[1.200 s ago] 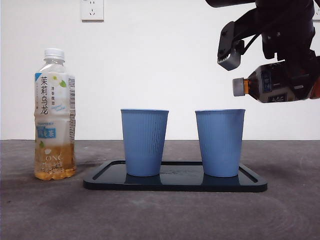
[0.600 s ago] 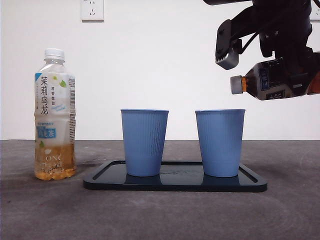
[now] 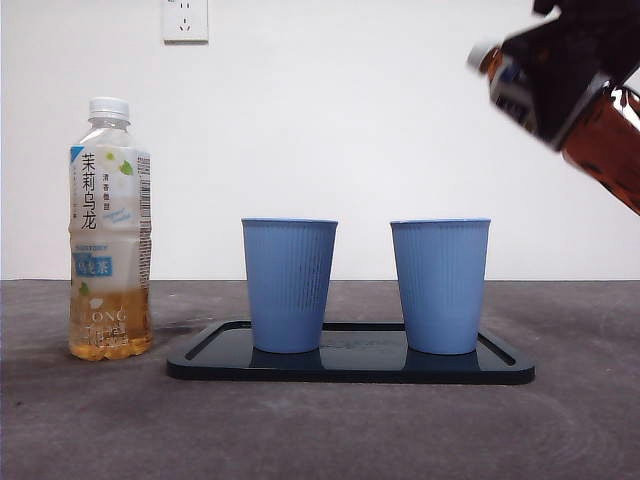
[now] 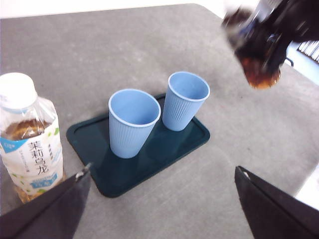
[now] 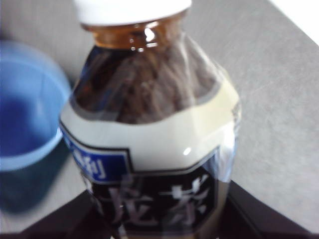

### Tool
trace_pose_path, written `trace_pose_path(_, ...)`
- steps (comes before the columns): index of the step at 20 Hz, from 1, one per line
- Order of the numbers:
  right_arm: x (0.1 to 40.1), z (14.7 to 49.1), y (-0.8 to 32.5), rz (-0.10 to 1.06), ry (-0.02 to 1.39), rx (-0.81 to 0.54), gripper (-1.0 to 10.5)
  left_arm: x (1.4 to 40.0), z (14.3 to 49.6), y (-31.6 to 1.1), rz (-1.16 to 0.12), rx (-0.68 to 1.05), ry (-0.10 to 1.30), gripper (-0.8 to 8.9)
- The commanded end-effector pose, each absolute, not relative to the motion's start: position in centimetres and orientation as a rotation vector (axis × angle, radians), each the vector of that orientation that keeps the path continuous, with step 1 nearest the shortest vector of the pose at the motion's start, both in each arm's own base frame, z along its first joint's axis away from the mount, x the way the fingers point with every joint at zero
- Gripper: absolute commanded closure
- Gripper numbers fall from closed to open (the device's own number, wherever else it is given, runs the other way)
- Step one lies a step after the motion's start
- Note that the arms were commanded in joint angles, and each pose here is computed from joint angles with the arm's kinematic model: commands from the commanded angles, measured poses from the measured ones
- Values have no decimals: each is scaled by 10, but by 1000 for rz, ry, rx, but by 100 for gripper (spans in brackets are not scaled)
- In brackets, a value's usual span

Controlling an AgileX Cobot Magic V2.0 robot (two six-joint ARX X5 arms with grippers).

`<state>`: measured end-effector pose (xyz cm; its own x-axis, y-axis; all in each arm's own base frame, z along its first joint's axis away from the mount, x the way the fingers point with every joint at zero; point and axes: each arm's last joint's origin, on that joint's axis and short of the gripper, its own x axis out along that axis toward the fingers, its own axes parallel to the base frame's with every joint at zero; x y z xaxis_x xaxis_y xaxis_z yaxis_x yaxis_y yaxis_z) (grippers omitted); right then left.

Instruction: Pour the drink into the cup

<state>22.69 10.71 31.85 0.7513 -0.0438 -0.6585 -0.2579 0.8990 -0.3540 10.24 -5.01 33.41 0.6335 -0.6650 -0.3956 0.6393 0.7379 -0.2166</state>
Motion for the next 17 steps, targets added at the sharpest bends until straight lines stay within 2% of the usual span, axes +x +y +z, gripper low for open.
trace_pose_path(1,224,328,97,121,591,-327,758,109,335,-53,-754,-45,483,349)
trace_pose_path(4,221,312,83,163,450,-202,757,116,333,-56,-754,-40,505,350)
trace_pose_path(9,226,259,71,208,229,2,758,117,335,-56,-756,-39,479,350)
trace_pose_path(14,229,221,64,187,136,54,758,117,334,-56,-755,-40,482,350)
trace_pose_path(17,238,209,65,203,134,56,757,117,334,-56,-755,-40,483,350)
